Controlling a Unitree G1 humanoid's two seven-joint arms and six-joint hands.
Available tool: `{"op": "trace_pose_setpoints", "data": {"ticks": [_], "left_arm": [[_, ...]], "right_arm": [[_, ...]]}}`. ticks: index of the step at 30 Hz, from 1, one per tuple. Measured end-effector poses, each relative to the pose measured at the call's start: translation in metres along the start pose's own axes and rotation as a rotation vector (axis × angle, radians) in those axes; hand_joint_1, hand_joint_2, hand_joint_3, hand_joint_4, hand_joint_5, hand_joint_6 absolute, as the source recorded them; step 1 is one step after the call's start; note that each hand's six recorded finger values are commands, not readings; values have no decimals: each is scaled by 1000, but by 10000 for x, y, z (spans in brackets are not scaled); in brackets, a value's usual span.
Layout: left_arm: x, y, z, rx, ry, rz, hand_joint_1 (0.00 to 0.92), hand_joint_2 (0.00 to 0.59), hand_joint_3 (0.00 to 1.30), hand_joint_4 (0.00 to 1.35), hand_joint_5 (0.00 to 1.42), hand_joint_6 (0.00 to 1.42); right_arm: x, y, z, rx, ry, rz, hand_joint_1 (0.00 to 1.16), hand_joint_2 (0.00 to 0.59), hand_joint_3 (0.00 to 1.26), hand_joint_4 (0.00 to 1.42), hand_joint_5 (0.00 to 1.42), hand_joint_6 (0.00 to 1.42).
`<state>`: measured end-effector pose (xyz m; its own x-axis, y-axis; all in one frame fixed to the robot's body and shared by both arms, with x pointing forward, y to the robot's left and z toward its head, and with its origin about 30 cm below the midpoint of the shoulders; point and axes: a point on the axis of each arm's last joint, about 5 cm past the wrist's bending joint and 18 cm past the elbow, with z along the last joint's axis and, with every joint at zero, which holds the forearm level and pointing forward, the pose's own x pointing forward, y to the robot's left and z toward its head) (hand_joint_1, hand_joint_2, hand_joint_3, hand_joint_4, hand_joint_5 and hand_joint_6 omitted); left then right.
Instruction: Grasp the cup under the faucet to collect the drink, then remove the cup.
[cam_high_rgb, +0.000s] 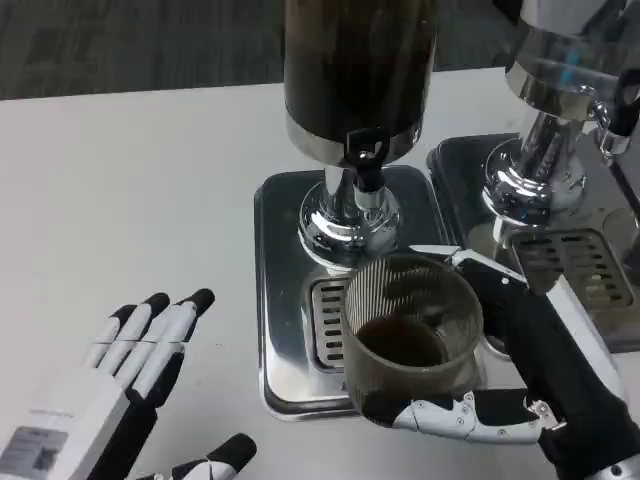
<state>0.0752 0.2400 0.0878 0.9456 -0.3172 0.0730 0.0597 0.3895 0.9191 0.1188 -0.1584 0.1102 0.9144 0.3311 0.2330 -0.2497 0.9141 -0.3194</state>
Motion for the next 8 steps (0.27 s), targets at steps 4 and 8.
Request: {"op": "trace_pose_setpoints", "data": {"ticks": [4, 8], "left_arm": [[5, -9, 10, -5, 4, 0, 0, 197, 0, 0, 0, 0], [20, -9, 12, -5, 0, 4, 0, 197, 0, 0, 0, 0]], "right_arm": [[-5, -6, -1, 1, 2, -4, 1088, 147, 525, 620, 835, 1190], [-1, -15, -1, 12, -1, -8, 1088, 147, 525, 620, 835, 1190]]}}
